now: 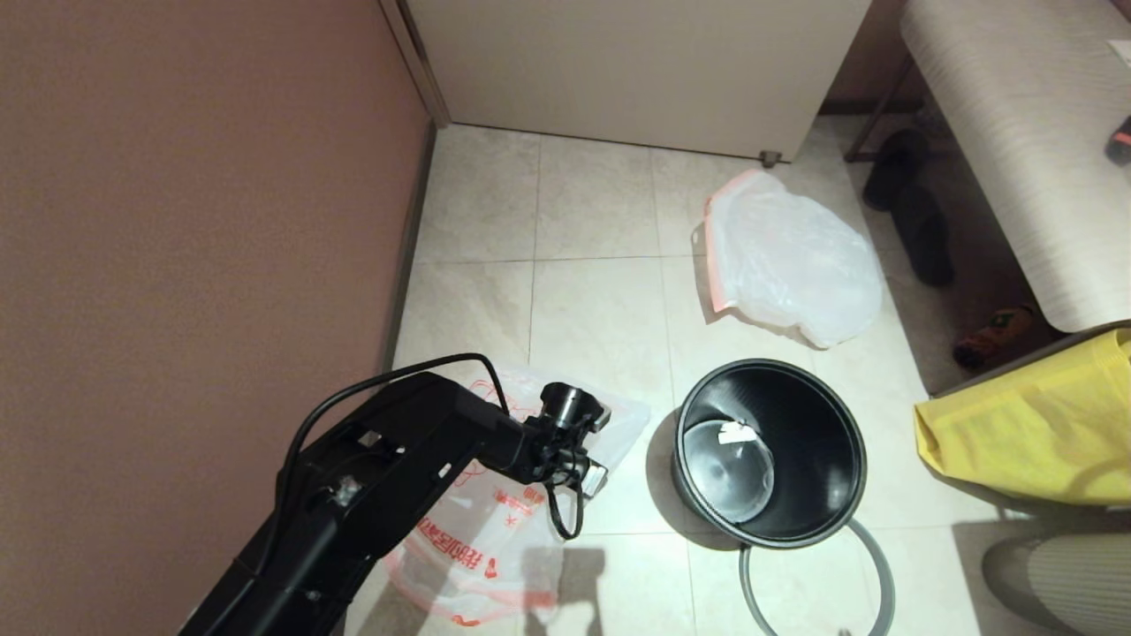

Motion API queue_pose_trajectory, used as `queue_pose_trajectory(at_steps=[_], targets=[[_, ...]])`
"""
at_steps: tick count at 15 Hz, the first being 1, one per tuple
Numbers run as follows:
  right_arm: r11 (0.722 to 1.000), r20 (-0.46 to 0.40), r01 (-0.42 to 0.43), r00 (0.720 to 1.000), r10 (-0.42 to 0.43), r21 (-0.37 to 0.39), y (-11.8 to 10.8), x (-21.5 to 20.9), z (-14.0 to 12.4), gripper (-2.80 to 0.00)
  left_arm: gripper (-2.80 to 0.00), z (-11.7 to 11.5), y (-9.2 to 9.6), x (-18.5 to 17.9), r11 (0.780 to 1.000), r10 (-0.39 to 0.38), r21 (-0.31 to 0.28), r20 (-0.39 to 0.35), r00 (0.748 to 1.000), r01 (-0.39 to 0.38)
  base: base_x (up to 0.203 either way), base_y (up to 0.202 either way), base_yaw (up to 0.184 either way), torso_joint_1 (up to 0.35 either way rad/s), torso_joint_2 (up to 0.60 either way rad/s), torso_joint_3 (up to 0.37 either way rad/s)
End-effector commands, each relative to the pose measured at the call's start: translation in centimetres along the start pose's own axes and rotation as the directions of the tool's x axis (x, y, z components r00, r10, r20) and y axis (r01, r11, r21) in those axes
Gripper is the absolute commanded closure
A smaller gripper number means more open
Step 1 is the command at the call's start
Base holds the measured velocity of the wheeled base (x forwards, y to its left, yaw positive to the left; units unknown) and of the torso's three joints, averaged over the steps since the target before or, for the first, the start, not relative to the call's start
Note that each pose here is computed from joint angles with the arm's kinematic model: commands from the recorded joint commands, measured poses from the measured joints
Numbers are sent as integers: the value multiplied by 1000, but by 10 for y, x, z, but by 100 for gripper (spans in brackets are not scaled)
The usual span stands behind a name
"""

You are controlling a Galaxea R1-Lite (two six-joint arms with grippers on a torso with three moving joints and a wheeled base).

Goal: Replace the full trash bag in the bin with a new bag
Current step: Pick up a new trash bag

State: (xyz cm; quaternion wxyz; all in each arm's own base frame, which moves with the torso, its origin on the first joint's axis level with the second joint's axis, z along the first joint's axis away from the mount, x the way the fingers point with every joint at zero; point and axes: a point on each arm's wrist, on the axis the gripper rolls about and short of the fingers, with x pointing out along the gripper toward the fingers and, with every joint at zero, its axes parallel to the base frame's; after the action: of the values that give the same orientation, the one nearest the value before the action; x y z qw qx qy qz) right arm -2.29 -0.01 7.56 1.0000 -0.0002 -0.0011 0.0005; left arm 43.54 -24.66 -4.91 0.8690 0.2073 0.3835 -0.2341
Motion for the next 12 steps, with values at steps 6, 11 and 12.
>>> queue_pose_trajectory(at_steps=[6, 11, 12], targets=[[1000, -1, 0, 1000, 0, 0, 0, 0, 0, 0, -280, -34, -13, 72, 990, 57, 127, -2, 998, -56, 0, 0, 0, 0, 0, 0], [1000, -1, 0, 1000, 0, 0, 0, 0, 0, 0, 0, -44, 3, 89, 971, 148, 175, 86, 985, -161, 0, 0, 0, 0, 0, 0], [1000, -1, 0, 1000, 0, 0, 0, 0, 0, 0, 0, -43, 3, 88, 972, 148, 172, 90, 985, -161, 0, 0, 0, 0, 0, 0]])
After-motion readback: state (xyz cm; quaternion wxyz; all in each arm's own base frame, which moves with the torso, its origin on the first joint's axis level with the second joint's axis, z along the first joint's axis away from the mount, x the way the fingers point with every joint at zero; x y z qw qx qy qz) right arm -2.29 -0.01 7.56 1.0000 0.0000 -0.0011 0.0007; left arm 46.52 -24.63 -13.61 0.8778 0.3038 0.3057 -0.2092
